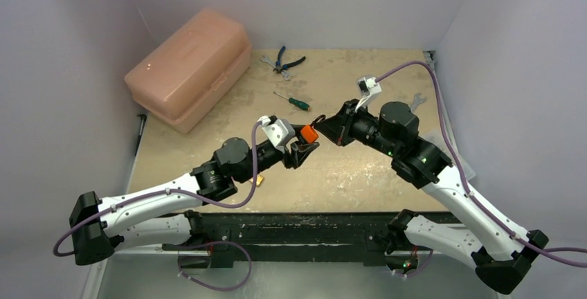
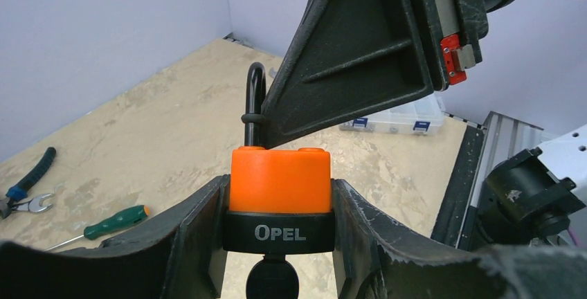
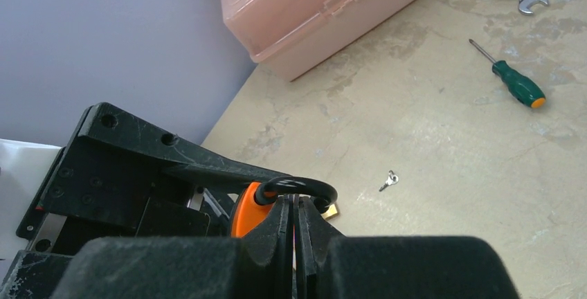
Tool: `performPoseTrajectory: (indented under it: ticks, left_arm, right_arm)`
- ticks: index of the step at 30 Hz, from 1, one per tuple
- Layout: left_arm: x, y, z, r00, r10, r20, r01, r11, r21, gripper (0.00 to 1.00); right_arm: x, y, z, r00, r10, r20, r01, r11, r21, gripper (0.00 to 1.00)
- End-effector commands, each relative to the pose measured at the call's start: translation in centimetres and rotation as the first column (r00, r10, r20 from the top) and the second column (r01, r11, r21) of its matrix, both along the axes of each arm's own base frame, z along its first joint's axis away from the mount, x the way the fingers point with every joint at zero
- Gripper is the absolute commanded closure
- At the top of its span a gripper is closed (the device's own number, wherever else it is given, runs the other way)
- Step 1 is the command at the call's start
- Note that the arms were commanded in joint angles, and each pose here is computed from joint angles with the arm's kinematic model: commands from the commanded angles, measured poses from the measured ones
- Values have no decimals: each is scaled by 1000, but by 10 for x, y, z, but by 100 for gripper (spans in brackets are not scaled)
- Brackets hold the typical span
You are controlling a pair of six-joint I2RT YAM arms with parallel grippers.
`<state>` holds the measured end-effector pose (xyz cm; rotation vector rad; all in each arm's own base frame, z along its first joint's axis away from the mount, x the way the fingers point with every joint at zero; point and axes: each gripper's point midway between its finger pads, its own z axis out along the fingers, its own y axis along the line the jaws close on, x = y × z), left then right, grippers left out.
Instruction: Unlock with the key
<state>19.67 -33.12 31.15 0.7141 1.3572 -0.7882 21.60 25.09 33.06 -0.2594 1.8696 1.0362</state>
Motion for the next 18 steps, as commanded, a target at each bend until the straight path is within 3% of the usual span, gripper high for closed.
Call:
performPoseTrajectory:
  ticks: [1,13,18]
  left_arm:
    - [-14,9,54,997,-38,67,49,985,-167,100]
    - [-32,-2,54,986,-156,62,164,971,-173,100]
    - [-52,-10,56,959,-272,80,282,942,-181,100]
  right_arm:
    - [4,-4,5,999,-28,33,27,1000,6,92]
    - [11,-1,16,997,-30,70,30,1000,1,94]
    - [6,2,29,984,33,176,-30,999,-18,94]
